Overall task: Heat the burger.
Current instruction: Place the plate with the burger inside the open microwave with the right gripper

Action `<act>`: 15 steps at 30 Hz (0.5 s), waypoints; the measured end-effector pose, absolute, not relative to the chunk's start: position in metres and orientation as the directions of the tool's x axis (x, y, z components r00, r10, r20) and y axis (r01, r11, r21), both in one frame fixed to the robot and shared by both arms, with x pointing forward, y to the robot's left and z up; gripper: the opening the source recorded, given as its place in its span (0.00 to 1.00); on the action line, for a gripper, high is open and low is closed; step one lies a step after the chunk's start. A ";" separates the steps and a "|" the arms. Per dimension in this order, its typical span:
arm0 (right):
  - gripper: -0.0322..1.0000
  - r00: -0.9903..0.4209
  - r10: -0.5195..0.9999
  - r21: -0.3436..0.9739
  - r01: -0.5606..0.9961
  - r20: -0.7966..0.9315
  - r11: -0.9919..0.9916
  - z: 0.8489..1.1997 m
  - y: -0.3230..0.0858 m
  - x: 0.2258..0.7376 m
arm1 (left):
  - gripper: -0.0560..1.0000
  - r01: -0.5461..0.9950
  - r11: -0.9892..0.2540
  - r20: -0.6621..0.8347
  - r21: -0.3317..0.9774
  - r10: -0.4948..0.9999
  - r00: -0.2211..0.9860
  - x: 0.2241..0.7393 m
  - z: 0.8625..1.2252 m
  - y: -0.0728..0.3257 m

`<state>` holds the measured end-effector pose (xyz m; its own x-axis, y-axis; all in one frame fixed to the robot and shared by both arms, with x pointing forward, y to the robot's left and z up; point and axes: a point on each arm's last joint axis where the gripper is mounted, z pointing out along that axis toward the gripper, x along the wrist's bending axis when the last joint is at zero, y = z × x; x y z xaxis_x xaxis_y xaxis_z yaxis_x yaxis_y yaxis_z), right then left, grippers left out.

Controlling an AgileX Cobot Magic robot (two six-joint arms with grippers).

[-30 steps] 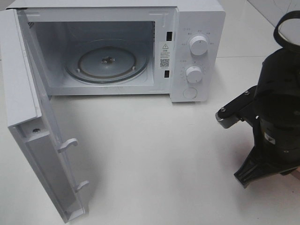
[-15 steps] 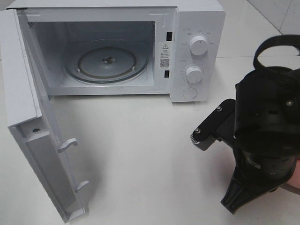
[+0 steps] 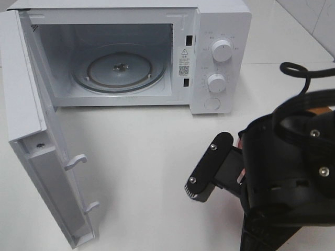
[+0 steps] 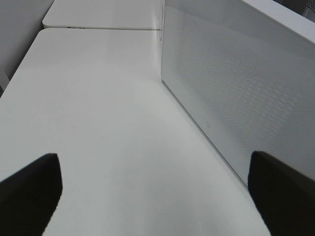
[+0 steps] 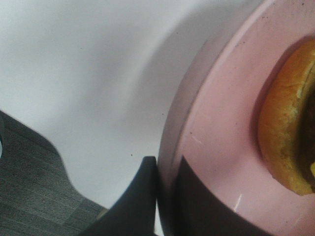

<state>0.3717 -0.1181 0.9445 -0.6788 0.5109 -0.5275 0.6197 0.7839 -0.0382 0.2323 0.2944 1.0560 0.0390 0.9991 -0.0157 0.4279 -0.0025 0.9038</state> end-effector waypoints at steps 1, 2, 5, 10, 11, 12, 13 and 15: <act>0.06 -0.686 0.498 -0.035 0.605 -0.530 0.796 0.945 -0.116 0.370 | 0.97 0.428 -0.003 -0.016 0.904 0.999 0.039 0.232 1.056 0.294; 0.06 -0.686 0.498 -0.035 0.605 -0.530 0.796 0.945 -0.116 0.370 | 0.97 0.428 -0.003 -0.016 0.904 0.999 0.039 0.232 1.056 0.294; 0.06 -0.728 0.426 -0.046 0.529 -0.537 0.847 0.945 -0.111 0.365 | 0.97 0.428 -0.003 -0.016 0.904 0.999 0.039 0.232 1.056 0.294; 0.06 -0.750 0.370 -0.058 0.475 -0.549 0.878 0.946 -0.109 0.365 | 0.97 0.428 -0.003 -0.016 0.904 0.999 0.039 0.232 1.056 0.294; 0.06 -0.753 0.348 -0.058 0.454 -0.559 0.889 0.946 -0.108 0.367 | 0.97 0.428 -0.003 -0.016 0.904 0.999 0.039 0.232 1.056 0.294; 0.06 -0.757 0.331 -0.060 0.438 -0.564 0.897 0.947 -0.108 0.368 | 0.97 0.428 -0.003 -0.016 0.904 0.999 0.039 0.232 1.056 0.294; 0.06 -0.757 0.331 -0.060 0.438 -0.564 0.897 0.947 -0.108 0.368 | 0.97 0.428 -0.003 -0.016 0.904 0.999 0.039 0.232 1.056 0.294; 0.06 -0.760 0.324 -0.060 0.429 -0.563 0.901 0.947 -0.107 0.368 | 0.97 0.428 -0.003 -0.016 0.904 0.999 0.039 0.232 1.056 0.294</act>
<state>0.3679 -0.1071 0.9467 -0.7601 0.3244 -0.5631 0.4291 0.9013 -0.0598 0.2323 0.2944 1.0560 0.0390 0.9991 -0.0157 0.4279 -0.0025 0.9038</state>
